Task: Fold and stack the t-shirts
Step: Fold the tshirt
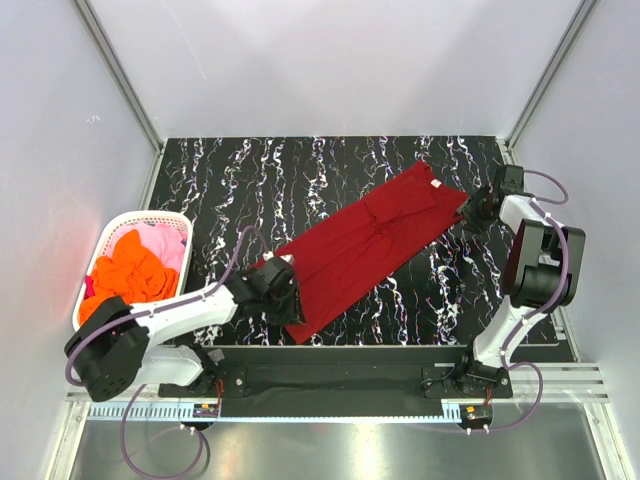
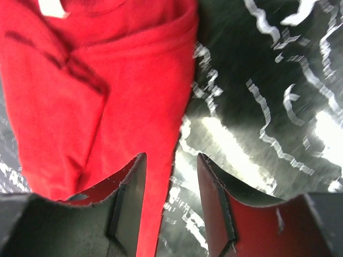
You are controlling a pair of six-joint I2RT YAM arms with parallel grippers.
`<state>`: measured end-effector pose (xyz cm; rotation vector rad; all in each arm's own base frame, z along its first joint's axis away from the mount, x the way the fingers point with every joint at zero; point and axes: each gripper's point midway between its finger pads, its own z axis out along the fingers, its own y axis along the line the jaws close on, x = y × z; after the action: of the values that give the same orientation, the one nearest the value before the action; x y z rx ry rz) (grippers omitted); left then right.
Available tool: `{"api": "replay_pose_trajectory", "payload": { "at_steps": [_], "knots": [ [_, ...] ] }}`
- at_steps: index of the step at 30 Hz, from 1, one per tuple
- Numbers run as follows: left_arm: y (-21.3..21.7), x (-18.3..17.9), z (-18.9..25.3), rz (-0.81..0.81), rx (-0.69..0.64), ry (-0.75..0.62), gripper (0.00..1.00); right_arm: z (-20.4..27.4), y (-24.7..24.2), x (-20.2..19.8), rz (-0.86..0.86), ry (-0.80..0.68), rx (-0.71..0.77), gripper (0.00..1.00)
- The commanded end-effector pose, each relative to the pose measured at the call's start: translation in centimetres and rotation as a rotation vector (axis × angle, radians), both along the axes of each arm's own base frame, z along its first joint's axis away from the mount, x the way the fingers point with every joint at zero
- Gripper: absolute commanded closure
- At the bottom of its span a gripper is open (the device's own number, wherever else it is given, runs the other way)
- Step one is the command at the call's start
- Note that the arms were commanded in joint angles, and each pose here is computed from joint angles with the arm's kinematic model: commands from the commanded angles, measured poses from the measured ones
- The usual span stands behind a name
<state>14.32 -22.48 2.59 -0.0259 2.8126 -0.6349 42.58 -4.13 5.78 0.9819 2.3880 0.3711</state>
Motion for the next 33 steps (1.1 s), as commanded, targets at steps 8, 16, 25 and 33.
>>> {"api": "replay_pose_trajectory", "payload": {
  "at_steps": [8, 16, 25, 33],
  "knots": [
    [-3.3, 3.0, 9.2, -0.015, -0.122, -0.137, 0.63, -1.2, -2.9, 3.8, -0.048, -0.09, -0.021, 0.52],
    [-3.7, 6.1, 12.0, -0.055, -0.088, -0.233, 0.62, -3.3, -4.4, 6.1, -0.072, -0.078, -0.028, 0.63],
    [0.7, 12.5, 9.9, -0.005, -0.009, -0.205, 0.58, -2.0, -5.8, 12.7, -0.001, -0.188, 0.057, 0.87],
    [3.6, 16.9, 5.4, 0.001, 0.085, -0.102, 0.54, -2.5, -5.3, 17.7, 0.09, -0.254, 0.147, 0.87]
  ]
}}
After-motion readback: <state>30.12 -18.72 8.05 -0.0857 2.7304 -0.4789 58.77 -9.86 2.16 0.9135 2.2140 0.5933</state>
